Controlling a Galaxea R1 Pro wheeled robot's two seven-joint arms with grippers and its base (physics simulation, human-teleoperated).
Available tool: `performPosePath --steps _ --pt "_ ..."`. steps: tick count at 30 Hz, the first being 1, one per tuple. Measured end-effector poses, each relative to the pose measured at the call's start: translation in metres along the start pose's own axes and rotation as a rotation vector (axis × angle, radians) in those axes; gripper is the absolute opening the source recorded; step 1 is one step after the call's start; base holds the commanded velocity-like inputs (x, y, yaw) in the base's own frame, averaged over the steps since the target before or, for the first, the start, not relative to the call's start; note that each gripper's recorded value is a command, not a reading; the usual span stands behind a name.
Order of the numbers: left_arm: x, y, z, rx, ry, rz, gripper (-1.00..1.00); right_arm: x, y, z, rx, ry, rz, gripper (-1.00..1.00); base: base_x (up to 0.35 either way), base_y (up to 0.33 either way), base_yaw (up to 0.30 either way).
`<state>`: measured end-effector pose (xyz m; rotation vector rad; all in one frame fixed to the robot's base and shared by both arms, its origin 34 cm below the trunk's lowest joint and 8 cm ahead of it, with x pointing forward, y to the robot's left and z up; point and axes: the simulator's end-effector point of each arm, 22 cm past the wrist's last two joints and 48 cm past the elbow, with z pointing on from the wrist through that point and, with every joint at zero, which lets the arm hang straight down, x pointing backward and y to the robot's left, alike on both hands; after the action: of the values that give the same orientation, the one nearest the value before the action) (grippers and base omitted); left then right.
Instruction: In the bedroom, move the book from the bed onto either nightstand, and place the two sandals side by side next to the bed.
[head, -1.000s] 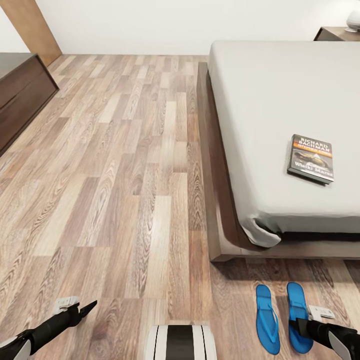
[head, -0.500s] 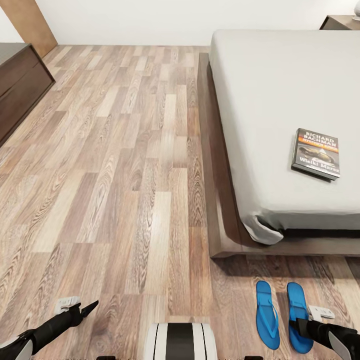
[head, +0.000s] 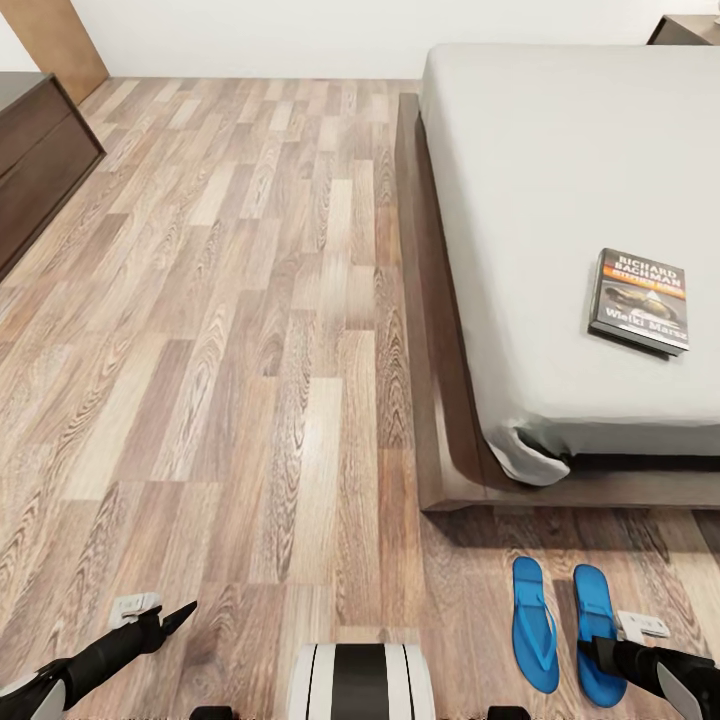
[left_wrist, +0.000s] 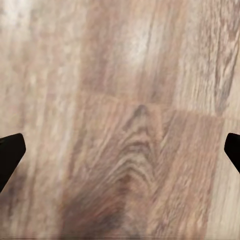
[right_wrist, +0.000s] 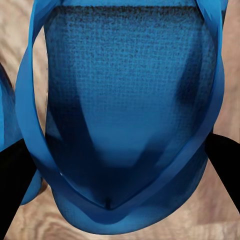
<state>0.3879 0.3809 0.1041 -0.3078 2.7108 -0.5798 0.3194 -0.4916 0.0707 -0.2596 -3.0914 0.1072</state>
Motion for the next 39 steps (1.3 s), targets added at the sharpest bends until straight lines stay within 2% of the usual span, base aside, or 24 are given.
performPosePath --steps 39 --pt "0.0095 0.0033 0.003 -0.005 0.018 -0.008 1.0 0.0087 -0.0015 0.0056 0.005 0.021 -0.001 -1.0 0.02 0.0 0.0"
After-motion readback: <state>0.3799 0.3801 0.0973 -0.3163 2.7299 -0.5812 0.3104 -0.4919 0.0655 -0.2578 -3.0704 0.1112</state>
